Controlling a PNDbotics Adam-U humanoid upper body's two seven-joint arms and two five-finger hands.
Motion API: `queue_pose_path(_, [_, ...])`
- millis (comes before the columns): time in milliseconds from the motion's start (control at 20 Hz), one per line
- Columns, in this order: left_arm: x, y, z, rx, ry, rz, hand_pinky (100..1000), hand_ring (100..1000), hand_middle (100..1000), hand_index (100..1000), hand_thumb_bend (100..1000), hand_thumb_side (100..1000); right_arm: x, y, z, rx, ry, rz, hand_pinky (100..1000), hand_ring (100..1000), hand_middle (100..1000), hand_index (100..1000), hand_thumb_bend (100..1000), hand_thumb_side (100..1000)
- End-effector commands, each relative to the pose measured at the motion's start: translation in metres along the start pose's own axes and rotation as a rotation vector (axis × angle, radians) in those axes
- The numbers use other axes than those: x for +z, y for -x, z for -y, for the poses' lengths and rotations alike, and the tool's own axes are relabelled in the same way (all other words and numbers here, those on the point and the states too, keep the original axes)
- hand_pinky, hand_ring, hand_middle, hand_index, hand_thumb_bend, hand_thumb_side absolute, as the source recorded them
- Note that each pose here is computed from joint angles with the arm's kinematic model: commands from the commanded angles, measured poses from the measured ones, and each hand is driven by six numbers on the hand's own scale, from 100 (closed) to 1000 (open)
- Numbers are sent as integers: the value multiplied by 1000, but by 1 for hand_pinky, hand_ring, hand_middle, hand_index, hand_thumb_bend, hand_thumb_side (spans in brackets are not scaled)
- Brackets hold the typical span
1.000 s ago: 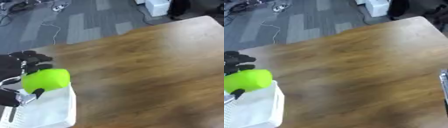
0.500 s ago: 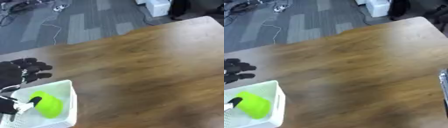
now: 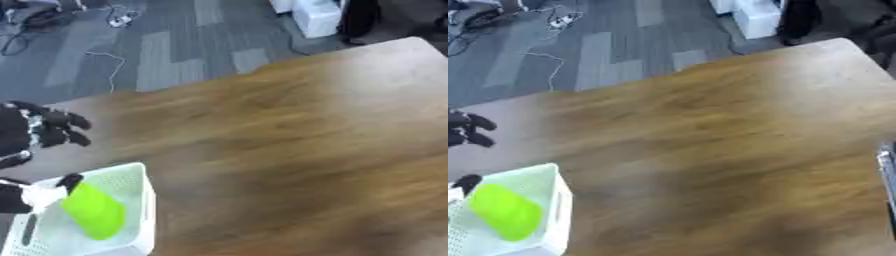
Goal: Pick up objects on the table and place them in the box.
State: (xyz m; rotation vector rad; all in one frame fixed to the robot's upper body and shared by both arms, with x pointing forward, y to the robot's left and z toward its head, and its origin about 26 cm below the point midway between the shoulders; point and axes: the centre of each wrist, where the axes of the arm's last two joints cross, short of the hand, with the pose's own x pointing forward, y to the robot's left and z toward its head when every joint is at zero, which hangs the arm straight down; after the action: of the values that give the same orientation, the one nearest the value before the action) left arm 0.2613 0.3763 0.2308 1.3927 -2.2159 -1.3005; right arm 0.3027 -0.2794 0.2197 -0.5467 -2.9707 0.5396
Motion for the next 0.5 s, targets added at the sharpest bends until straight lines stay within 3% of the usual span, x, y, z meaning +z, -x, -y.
queue_pose_path(50, [0,5,-7,44,-513,-143,100,239,391,595,389,764,-4,-1,6,19,-7,19,349,470,487,568,241,1000])
queue_pose_path(100, [-1,5,-7,76,-637,-184,100,214,360,582,426,775,-2,-2,5,18,-8,15,348,469,487,568,240,1000])
queue_pose_path(150, [-2,6,-7,105,-712,-203,100,224,373,588,408,770,-2,-2,5,19,-9,12,348,469,487,568,240,1000])
queue_pose_path(250, [-6,6,-7,209,-892,-231,100,201,331,577,416,915,2,-2,5,19,-13,2,346,469,487,568,237,1000])
queue_pose_path(300, [-8,6,-6,270,-978,-218,100,211,333,578,415,913,4,-3,4,19,-17,-5,345,468,487,568,235,1000])
queue_pose_path(500, [-15,2,1,443,-1181,-17,100,252,348,585,412,924,13,-4,2,12,-42,-17,339,466,483,563,231,1000])
